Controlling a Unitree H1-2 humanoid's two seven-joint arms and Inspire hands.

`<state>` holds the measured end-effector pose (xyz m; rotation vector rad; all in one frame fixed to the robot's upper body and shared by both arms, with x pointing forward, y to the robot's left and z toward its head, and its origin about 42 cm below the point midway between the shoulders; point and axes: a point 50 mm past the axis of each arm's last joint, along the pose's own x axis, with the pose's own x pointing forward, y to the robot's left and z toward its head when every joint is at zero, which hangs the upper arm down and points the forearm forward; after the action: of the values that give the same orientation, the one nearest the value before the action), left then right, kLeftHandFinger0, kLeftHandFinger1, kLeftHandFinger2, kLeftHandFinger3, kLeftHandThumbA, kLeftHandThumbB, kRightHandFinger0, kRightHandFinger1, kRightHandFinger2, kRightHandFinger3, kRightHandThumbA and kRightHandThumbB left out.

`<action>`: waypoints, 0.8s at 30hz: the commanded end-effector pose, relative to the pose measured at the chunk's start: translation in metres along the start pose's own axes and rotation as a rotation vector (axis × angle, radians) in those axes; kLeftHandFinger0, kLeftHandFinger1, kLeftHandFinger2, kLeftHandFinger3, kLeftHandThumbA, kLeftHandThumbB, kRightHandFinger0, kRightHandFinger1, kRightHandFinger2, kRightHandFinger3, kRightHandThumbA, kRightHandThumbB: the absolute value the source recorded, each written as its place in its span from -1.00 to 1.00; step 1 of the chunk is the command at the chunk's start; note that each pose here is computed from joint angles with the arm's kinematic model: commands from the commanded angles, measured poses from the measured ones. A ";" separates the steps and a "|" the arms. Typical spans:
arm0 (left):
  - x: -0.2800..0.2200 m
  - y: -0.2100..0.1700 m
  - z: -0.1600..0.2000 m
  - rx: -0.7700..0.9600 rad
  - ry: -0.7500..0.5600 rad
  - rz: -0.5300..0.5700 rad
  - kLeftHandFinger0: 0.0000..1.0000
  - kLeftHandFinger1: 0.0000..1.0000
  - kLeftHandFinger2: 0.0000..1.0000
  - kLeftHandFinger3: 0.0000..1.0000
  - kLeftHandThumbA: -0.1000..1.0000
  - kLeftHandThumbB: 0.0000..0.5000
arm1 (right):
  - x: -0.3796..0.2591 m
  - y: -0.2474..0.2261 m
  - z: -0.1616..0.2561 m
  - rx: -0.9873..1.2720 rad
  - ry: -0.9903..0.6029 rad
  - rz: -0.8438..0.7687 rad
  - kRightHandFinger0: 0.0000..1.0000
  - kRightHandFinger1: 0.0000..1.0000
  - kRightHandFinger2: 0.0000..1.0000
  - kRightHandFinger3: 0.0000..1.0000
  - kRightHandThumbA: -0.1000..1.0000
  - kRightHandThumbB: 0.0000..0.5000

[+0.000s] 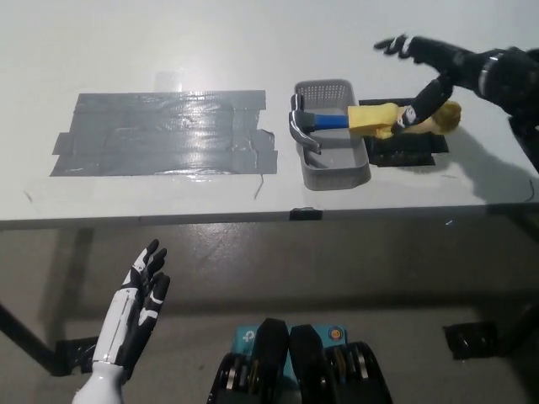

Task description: The robot picks the hammer placed on top of the gray container with right hand and places it on the grey area of the desk

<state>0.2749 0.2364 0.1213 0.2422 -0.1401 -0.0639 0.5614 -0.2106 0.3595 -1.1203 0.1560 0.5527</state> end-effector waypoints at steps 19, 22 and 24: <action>0.008 0.008 0.024 0.060 -0.110 -0.010 1.00 1.00 1.00 1.00 0.79 -0.71 | 0.026 -0.038 0.070 -0.183 0.215 0.282 1.00 1.00 1.00 1.00 1.00 0.60; 0.008 0.009 0.025 0.061 -0.112 -0.009 1.00 1.00 1.00 1.00 0.79 -0.71 | 0.027 -0.036 0.070 -0.200 0.217 0.287 1.00 1.00 1.00 1.00 1.00 0.60; 0.007 0.009 0.025 0.060 -0.111 -0.007 1.00 1.00 1.00 1.00 0.79 -0.70 | 0.029 -0.035 0.069 -0.205 0.229 0.278 1.00 1.00 1.00 1.00 1.00 0.56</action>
<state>0.2779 0.2374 0.1345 0.2710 -0.1881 -0.0706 0.5892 -0.1586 0.3646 -1.2932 0.5458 0.7253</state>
